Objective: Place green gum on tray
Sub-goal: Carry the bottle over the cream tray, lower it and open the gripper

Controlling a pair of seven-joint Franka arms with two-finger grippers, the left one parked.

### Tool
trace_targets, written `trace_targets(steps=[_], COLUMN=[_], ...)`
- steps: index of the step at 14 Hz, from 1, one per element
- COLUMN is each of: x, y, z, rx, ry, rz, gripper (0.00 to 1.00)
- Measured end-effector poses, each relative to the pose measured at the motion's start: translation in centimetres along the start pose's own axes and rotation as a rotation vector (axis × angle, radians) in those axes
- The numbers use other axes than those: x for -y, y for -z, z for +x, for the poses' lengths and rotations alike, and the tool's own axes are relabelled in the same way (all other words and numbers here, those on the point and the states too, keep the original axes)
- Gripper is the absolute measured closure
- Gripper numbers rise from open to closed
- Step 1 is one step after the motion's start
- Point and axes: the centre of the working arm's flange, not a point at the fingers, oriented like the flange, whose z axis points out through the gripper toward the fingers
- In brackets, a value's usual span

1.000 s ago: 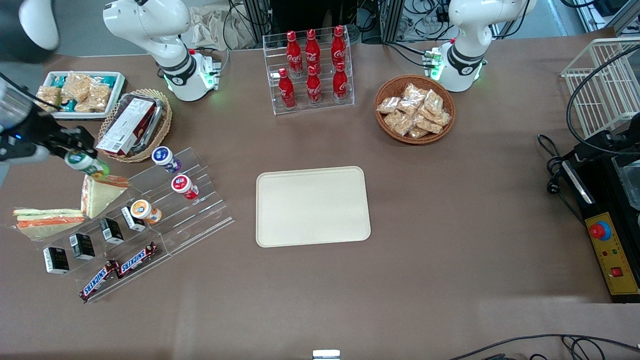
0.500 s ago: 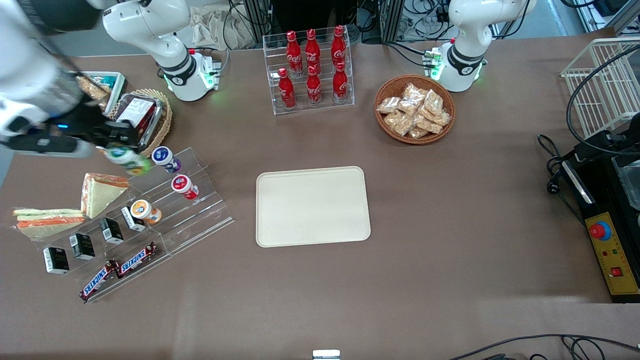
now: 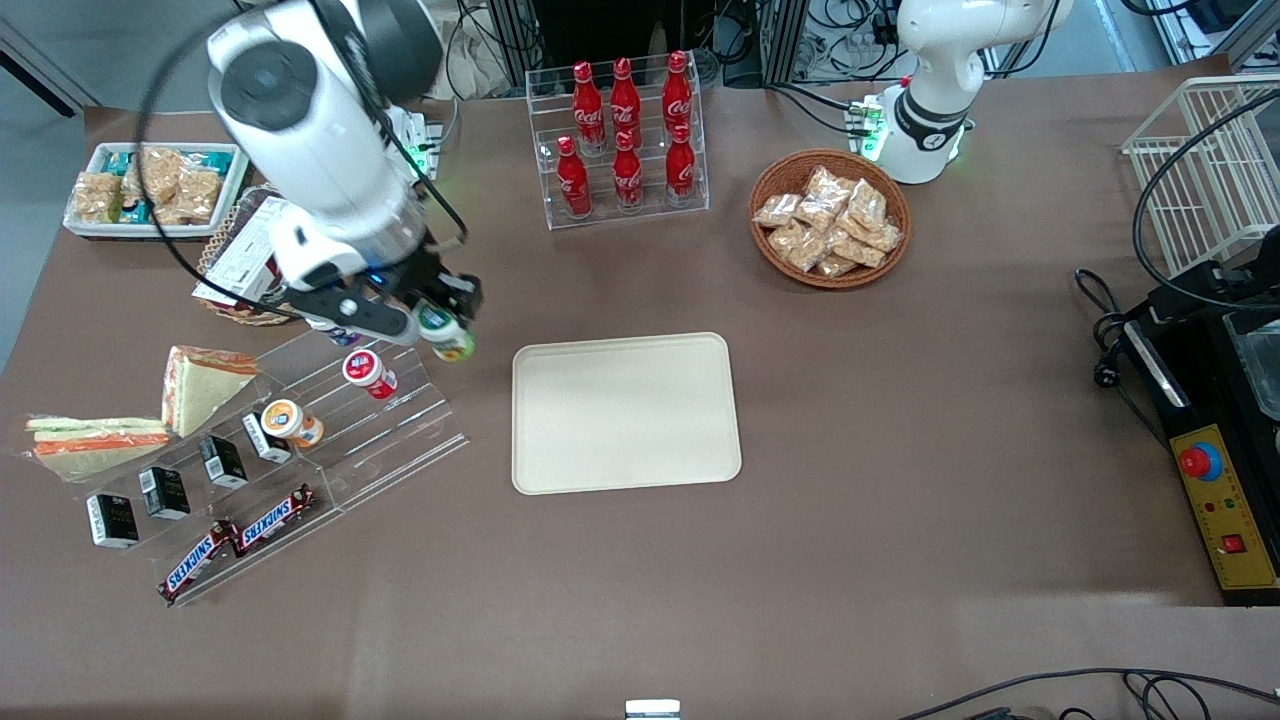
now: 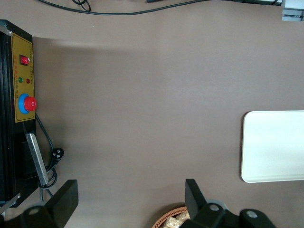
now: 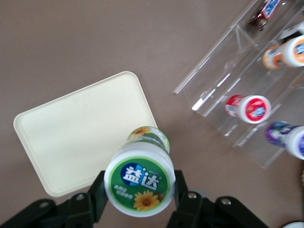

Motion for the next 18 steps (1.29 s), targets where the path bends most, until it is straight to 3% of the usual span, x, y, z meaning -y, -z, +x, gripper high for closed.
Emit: trace_targets(steps=[4,8,17,18], x=[1.1,-0.4,-0.3,-0.1], y=[-13.3,-21.5,-28.1,-28.1], z=[-2.2,-3.9,-7.8,-8.1], rx=[-0.027,-0.048,-0.046,-0.045], ry=[-0.039,-0.079,-0.118,-0.133], rz=[0.024,0.041,0.03,0.032], gripper=[0.41,0.41,0.41,0.34])
